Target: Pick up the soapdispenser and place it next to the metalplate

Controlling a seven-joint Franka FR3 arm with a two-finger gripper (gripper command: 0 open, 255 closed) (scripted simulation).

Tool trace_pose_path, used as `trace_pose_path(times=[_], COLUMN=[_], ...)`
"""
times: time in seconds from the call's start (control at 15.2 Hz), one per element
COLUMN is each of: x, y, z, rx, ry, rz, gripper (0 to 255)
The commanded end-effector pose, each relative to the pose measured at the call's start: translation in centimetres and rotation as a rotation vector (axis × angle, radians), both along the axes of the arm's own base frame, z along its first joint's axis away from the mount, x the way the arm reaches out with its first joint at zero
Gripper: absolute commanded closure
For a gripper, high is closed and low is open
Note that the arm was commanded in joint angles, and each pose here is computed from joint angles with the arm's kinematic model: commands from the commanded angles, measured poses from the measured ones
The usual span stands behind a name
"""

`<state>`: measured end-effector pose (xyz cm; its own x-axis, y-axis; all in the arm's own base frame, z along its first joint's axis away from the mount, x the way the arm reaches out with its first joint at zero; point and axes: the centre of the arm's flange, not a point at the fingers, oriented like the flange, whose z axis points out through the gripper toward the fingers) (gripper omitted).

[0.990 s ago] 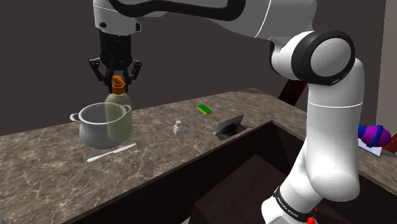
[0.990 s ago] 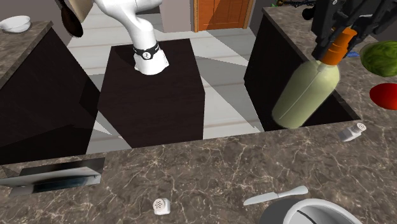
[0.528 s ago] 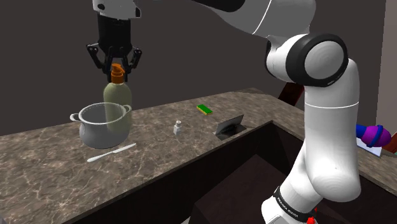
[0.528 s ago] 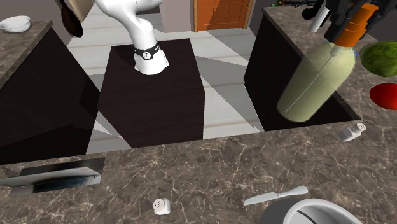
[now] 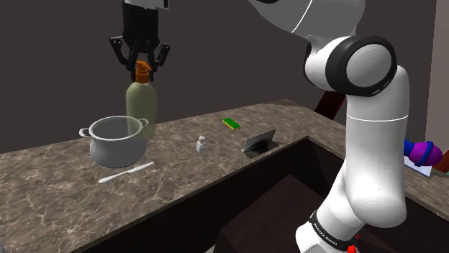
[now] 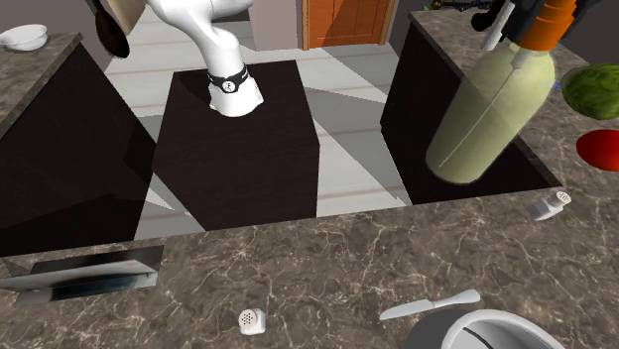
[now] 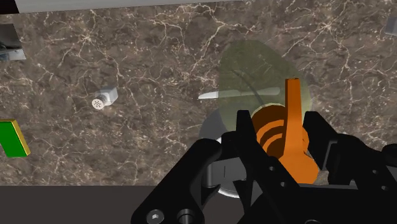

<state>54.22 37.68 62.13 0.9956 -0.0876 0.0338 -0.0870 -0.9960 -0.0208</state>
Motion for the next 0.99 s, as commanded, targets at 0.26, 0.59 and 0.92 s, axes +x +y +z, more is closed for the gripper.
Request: trace_pose_path(times=[0.26, 0.59, 0.92], x=[1.0, 1.9, 2.7], y=[-7.7, -14.2, -20.8], z=[0.0, 0.0, 0.0], rx=[0.0, 0.0, 0.0], ry=[0.0, 0.0, 0.0], rz=[0.0, 0.0, 0.0], gripper=[255, 255, 255])
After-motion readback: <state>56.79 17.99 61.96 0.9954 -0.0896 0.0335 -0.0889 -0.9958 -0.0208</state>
